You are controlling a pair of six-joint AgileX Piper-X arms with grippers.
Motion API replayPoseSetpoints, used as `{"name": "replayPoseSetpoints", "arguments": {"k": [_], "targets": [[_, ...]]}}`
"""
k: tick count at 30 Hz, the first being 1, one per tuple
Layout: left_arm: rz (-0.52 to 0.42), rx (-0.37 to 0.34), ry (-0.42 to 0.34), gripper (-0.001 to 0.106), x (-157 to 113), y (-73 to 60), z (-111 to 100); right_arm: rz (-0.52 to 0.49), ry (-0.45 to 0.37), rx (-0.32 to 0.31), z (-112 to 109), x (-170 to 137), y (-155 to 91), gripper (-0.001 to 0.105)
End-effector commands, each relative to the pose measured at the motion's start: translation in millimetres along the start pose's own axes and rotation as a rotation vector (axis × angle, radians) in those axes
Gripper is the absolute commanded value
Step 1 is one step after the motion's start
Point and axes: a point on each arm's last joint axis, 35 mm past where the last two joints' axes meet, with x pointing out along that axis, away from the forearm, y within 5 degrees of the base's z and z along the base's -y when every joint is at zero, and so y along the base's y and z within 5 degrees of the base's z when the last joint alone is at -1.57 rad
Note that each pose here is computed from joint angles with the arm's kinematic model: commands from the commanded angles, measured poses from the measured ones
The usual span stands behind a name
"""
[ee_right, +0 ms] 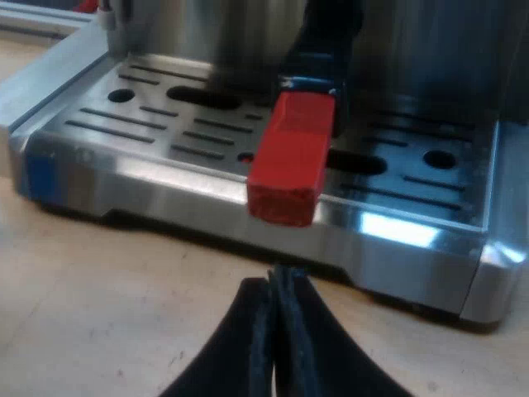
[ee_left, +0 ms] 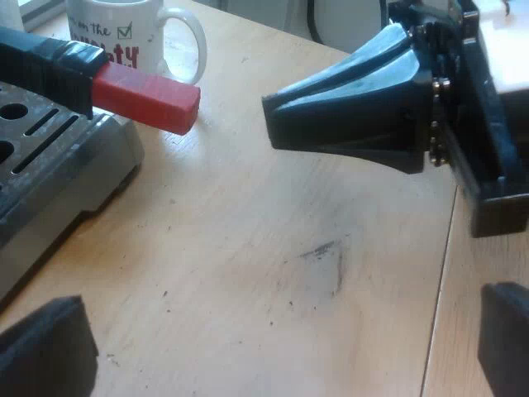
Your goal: Grind coffee beans and then tamp
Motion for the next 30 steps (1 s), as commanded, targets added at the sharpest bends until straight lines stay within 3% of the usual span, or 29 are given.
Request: {"name": "replayPoseSetpoints", "arguments": {"k": [1, 5, 13, 21, 26, 30], "targets": [[-0.014, 0.01, -0.018, 0.097, -0.6, -1.6, 2.8, -0.05, -0.017, 0.017, -0.4, 3.7, 3.1, 0.0], [-0.014, 0.01, -0.018, 0.097, -0.6, -1.6, 2.8, -0.049, -0.019, 0.02, -3.0, 7.7, 8.3, 0.0], [-0.021, 0.005, -0.01, 0.097, -0.6, -1.8, 1.9, -0.06, -0.034, 0.085, -1.8, 25.0, 8.2, 0.0], [-0.021, 0.005, -0.009, 0.097, -0.6, -1.7, 1.8, -0.048, -0.031, 0.079, -4.8, 28.2, 12.0, 0.0], [-0.021, 0.005, -0.009, 0.097, -0.6, -1.7, 1.8, -0.046, -0.066, 0.041, -1.8, 30.9, 15.6, 0.0], [-0.021, 0.005, -0.009, 0.097, -0.6, -1.7, 1.8, -0.108, -0.074, 0.05, -1.0, 30.8, 13.5, 0.0]]}}
